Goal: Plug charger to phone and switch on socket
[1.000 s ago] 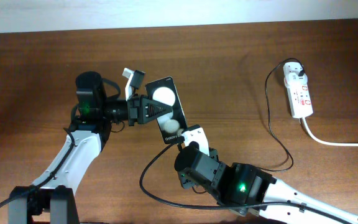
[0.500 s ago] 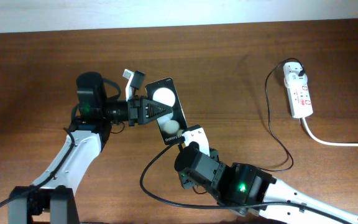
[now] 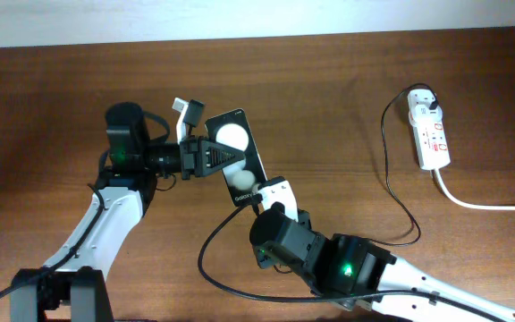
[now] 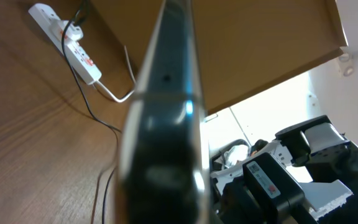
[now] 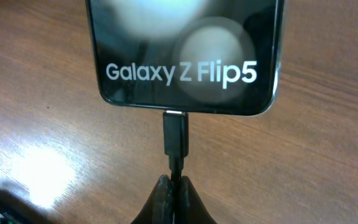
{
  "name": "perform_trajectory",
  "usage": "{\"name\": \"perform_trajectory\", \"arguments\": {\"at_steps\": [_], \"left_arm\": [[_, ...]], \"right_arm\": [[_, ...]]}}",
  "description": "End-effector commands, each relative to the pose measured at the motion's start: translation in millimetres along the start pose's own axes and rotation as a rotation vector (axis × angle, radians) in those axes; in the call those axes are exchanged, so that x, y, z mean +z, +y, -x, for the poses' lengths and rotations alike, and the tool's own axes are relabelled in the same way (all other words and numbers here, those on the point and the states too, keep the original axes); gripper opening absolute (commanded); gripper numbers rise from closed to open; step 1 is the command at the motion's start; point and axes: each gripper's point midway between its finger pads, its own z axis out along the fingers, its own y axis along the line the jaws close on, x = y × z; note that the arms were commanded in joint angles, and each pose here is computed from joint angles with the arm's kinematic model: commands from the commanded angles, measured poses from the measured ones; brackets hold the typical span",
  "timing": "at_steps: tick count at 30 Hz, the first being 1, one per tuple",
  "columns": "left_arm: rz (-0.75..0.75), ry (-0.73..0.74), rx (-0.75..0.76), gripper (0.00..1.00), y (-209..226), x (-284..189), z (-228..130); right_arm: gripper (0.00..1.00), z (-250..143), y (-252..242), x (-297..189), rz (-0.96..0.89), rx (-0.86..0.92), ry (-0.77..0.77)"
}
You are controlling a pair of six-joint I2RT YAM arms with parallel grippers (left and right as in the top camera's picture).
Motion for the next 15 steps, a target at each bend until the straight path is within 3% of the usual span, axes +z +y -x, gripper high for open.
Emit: {"name": "perform_trajectory", "arguments": {"at_steps": [1, 4, 9, 14, 15], "left_arm": [[-0.077, 0.059, 0.031, 0.00, -15, 5, -11], [-0.077, 0.059, 0.029, 0.00, -14, 5, -11], [-0.047, 0.038, 0.045, 0.00, -9, 5, -7], [-0.027, 0.025, 0.044, 0.00, -6, 5, -5], [-0.029, 0.026, 0.044, 0.00, -6, 5, -5]], "right_arm": [[0.04, 36, 1, -8, -0.022, -0.010, -0.142], [0.05, 37, -2, -8, -0.037, -0.014, -0.150], [0.19, 21, 14, -7, 0.062, -0.026, -0.062], [0.19, 3, 7, 3, 0.023, -0.045, 0.015], [0.14, 1, 7, 8, 0.015, -0.048, 0.025]]}}
